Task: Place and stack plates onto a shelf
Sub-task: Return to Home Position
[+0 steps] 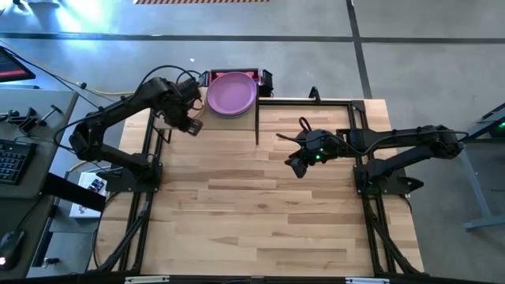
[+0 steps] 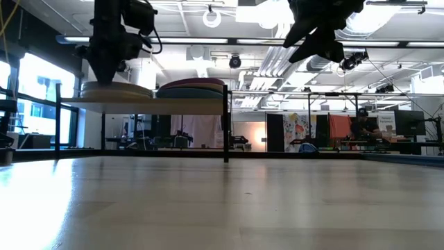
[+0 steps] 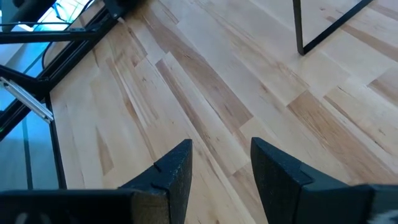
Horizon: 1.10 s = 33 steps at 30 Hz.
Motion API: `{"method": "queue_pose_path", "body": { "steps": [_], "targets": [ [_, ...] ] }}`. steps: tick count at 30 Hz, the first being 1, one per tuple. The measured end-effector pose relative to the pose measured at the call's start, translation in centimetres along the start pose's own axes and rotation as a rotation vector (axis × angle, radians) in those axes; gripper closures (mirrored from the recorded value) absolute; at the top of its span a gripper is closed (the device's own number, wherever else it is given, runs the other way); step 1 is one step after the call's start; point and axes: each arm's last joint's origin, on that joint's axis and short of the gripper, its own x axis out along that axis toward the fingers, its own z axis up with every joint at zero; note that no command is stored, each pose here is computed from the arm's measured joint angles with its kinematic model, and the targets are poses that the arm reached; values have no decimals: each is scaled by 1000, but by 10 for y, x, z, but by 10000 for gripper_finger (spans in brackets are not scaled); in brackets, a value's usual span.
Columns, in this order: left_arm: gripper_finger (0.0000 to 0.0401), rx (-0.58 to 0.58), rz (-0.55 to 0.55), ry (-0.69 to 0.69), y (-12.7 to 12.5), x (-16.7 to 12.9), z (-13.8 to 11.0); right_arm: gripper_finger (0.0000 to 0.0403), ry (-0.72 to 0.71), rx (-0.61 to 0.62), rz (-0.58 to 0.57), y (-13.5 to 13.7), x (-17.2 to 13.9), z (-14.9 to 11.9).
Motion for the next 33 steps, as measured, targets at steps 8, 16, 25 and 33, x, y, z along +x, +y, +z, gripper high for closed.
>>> {"method": "queue_pose_path", "body": {
  "steps": [8,16,25,33],
  "targets": [
    [302,-12,-55,-29,1,-19,-24,258,-2,-93,-2,0,0,0],
    [302,7,-155,-368,0,-57,-59,258,-60,-220,-141,-16,8,-13],
    [302,12,-254,-692,5,-90,-98,258,-200,-154,-17,-53,24,-57],
    [302,70,-331,-828,-2,-90,-112,258,-233,-205,-66,-74,32,-80]
  ]
}}
